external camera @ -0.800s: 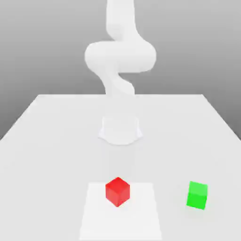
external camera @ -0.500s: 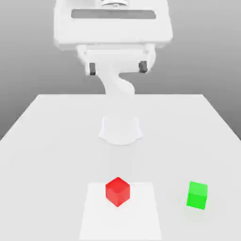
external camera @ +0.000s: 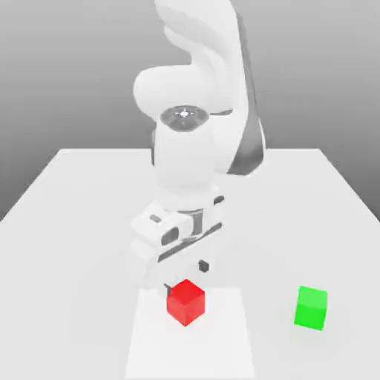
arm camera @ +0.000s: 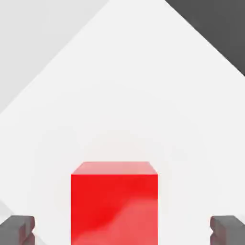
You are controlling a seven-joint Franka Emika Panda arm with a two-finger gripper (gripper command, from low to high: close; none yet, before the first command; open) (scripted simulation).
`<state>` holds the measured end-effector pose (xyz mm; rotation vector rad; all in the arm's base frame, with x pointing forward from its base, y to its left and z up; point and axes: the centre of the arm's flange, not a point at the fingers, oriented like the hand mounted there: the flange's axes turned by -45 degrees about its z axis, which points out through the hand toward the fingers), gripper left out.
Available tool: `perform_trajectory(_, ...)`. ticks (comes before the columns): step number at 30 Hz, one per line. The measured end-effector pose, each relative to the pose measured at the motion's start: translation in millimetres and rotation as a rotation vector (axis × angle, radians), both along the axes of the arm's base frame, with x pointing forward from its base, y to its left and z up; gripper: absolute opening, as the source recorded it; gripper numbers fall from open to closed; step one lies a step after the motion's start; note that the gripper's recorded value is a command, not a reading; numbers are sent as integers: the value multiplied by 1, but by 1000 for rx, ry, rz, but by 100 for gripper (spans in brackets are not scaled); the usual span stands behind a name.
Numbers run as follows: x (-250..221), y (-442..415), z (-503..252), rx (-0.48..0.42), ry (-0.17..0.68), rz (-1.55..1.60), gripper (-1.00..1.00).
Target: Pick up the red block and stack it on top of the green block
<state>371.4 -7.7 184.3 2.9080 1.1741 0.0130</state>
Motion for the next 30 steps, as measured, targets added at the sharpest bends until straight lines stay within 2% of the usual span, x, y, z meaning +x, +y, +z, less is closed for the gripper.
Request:
perform_trajectory(6, -4, 0, -36, 1, 6, -4, 0)
perform_trajectory(7, -5, 0, -40, 1, 8, -4, -100)
perform_trajectory(14, -5, 0, -40, 1, 10, -5, -100)
perform_trajectory(26, -5, -1, 21, 2, 9, -8, -100)
perform_trajectory(30, 5, 56, 33, -3, 9, 209, -100)
